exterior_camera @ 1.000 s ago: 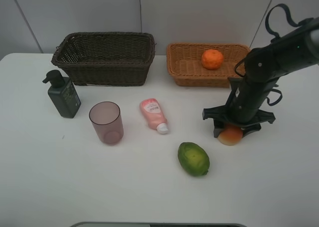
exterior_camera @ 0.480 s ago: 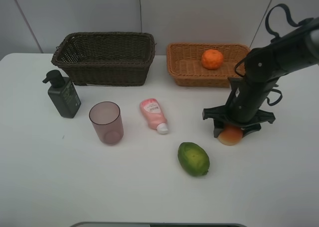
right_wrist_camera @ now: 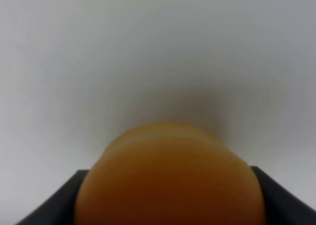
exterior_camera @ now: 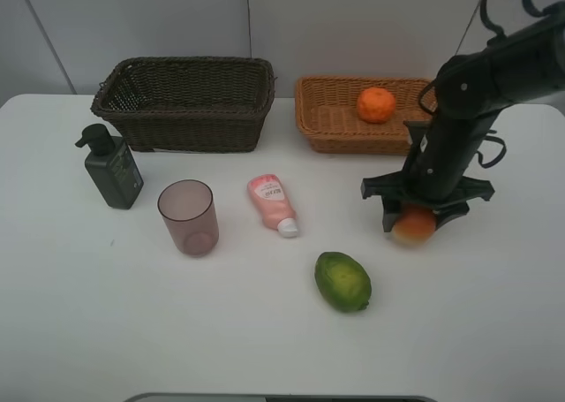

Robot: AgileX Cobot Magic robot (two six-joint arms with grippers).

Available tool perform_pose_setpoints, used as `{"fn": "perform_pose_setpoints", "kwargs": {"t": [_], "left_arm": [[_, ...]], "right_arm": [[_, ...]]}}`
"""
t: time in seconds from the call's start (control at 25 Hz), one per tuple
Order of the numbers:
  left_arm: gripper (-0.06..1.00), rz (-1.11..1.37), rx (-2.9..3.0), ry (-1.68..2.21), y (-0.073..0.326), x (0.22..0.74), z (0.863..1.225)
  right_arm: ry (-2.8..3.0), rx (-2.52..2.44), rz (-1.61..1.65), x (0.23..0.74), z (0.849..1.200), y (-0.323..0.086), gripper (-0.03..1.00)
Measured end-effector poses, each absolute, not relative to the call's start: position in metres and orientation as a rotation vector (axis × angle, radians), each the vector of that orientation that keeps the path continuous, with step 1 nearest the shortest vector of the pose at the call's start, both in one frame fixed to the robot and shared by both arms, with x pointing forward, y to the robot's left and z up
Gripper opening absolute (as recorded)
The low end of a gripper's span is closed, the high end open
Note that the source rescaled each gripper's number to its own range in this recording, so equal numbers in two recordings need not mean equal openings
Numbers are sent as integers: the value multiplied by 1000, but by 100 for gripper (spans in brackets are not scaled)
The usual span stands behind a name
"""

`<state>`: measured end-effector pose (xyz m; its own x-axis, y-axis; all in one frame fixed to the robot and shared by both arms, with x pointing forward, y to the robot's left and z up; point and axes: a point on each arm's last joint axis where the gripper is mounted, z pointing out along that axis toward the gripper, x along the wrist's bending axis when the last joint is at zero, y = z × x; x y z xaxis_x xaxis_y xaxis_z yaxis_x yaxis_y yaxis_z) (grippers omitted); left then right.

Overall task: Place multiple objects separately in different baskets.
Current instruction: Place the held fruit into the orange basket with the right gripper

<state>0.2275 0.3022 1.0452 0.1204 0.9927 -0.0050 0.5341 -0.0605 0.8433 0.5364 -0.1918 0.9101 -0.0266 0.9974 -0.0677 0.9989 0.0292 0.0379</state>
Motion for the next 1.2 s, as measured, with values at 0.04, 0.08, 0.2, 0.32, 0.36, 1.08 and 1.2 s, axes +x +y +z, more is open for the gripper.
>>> {"fn": "perform_pose_setpoints", "kwargs": {"t": [0.04,0.08,0.2,0.32,0.36,1.08,1.2], "left_arm": [[99,817,1689,1500,302,228,1045],[99,817,1689,1500,302,228,1045],[99,817,1689,1500,302,228,1045],[99,817,1689,1500,302,228,1045],[99,817,1689,1500,302,228,1045],[99,817,1689,1500,302,228,1045],[99,817,1689,1500,302,228,1045]], "right_arm": [[2205,2123,-24,542,919,-190,2],[2215,2107,-25,546,926,-189,2],[2222,2078,3,561,948,-184,2],[2201,2058,79,576,971,-178,2],[2193,2049,105,581,979,-176,2],[2120,1925,328,673,1002,-150,2],[2102,1896,402,685,992,-145,2]]}}
